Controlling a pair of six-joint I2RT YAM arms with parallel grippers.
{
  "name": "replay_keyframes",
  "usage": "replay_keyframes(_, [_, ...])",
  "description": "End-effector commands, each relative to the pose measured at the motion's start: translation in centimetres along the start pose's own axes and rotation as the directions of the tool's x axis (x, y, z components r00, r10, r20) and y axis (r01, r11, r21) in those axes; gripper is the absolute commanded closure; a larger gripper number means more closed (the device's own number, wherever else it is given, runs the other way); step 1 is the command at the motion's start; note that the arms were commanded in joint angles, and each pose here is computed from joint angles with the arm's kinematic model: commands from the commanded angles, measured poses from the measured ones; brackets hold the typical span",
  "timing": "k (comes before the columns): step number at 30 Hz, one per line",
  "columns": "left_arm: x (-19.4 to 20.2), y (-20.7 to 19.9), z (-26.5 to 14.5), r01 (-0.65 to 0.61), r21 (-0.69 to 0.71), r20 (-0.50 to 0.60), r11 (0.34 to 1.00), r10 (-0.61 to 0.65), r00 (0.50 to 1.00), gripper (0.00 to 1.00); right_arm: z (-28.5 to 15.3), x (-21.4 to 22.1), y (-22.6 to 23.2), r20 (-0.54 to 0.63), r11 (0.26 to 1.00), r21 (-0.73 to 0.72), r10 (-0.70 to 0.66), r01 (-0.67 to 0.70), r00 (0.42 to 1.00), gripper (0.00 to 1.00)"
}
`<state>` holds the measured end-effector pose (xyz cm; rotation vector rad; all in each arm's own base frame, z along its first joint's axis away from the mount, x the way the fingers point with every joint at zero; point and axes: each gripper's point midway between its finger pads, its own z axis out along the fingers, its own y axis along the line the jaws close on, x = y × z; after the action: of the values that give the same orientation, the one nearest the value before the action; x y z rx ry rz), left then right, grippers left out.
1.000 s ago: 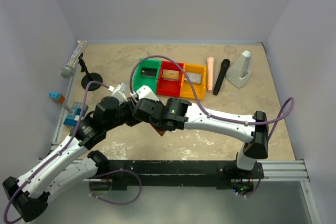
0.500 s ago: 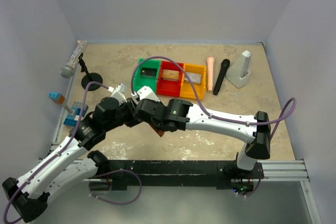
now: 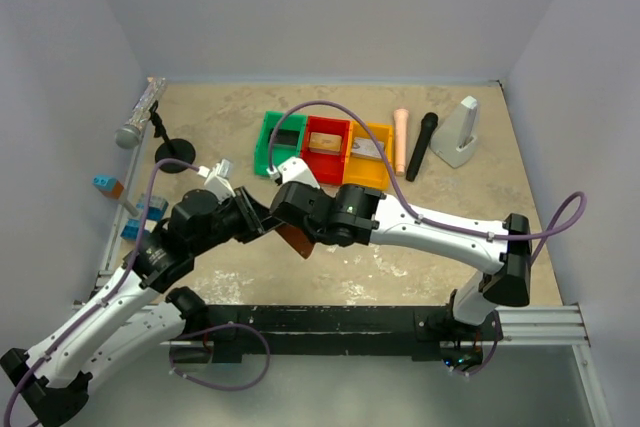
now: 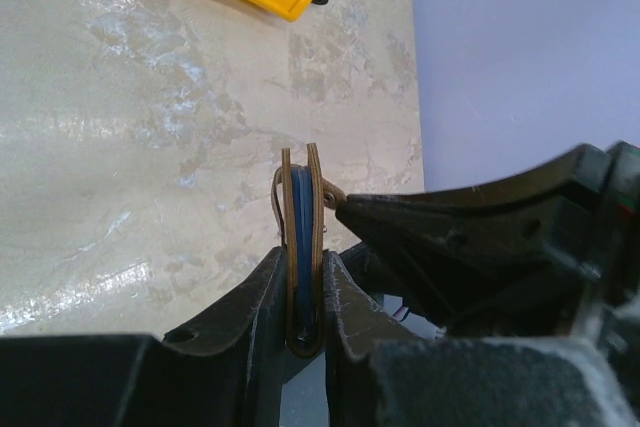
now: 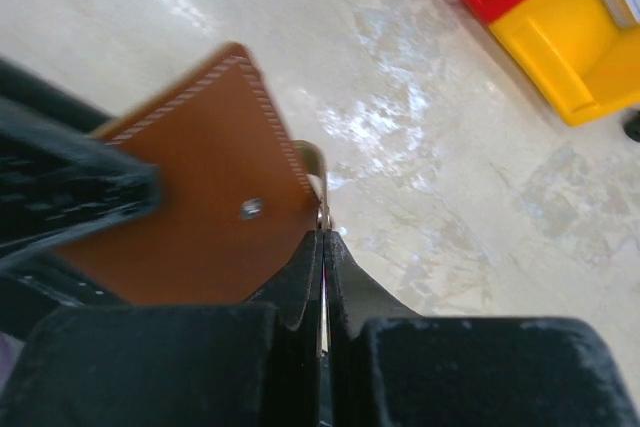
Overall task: Take the credit cards out of the card holder
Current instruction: Open the card holder.
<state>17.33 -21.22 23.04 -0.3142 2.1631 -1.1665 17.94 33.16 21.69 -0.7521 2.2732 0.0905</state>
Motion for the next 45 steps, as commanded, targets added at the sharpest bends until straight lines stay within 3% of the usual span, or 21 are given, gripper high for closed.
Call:
replay_keyframes(1, [-1.0, -2.1, -0.9, -0.002, 0.073, 0.038, 0.997, -0.001, 0.999, 1.00, -0.2, 1.3, -3.2, -0.043, 0.996, 0.094, -0.006, 0.010, 0.999, 1.00])
replay_keyframes(8, [-0.9, -1.9, -0.9, -0.011, 0.070, 0.038, 0.997, 0.008, 0.999, 1.00, -1.2, 0.8, -3.3, -0.008, 0.998, 0.056, 0.027, -0.026, 1.000, 1.00])
replay_keyframes(14, [-0.6, -2.3, -0.6, -0.152, 0.146, 0.051, 0.978, 0.146, 0.988, 1.00, -4.5, 0.3, -5.1, 0.089, 0.996, -0.010, 0.086, -0.085, 0.992, 0.60])
replay_keyframes(16, [-0.3, -2.8, -0.6, -0.227, 0.205, 0.060, 0.952, 0.219, 0.974, 1.00, -5.7, 0.4, -5.3, 0.131, 0.994, -0.068, 0.093, -0.085, 0.987, 0.52])
replay_keyframes(19, [1.0, -4.4, -0.7, -0.368, 0.360, 0.083, 0.857, 0.363, 0.928, 1.00, -7.4, -0.2, -3.9, 0.234, 0.970, -0.241, 0.093, -0.035, 0.968, 0.39])
replay_keyframes(22, [2.1, -5.8, -1.2, -0.402, 0.486, 0.101, 0.776, 0.406, 0.908, 1.00, -9.4, 0.1, -1.5, 0.352, 0.892, -0.447, 0.106, 0.067, 0.930, 0.33])
replay_keyframes(26, [4.0, -7.5, -2.8, -0.442, 0.639, 0.109, 0.630, 0.494, 0.862, 1.00, -12.6, 1.0, -0.4, 0.366, 0.792, -0.604, 0.180, 0.086, 0.913, 0.37])
replay_keyframes(30, [6.3, -8.0, -4.7, -0.453, 0.769, 0.141, 0.452, 0.571, 0.809, 1.00, -14.7, 1.2, -1.4, 0.405, 0.757, -0.649, 0.268, 0.068, 0.874, 0.37])
replay_keyframes(33, [6.9, -8.7, -6.1, -0.455, 0.821, 0.196, 0.345, 0.579, 0.792, 1.00, -15.1, 1.9, -2.2, 0.392, 0.749, -0.662, 0.299, 0.041, 0.870, 0.31])
replay_keyframes(42, [7.8, -10.7, -9.0, -0.375, 0.920, 0.256, 0.116, 0.547, 0.797, 1.00, -16.3, 2.5, -1.4, 0.356, 0.664, -0.748, 0.368, 0.025, 0.859, 0.30])
replay_keyframes(45, [7.9, -11.0, -9.5, -0.342, 0.937, 0.253, 0.071, 0.535, 0.806, 1.00, -16.6, 2.2, -0.7, 0.348, 0.636, -0.771, 0.383, 0.028, 0.856, 0.31])
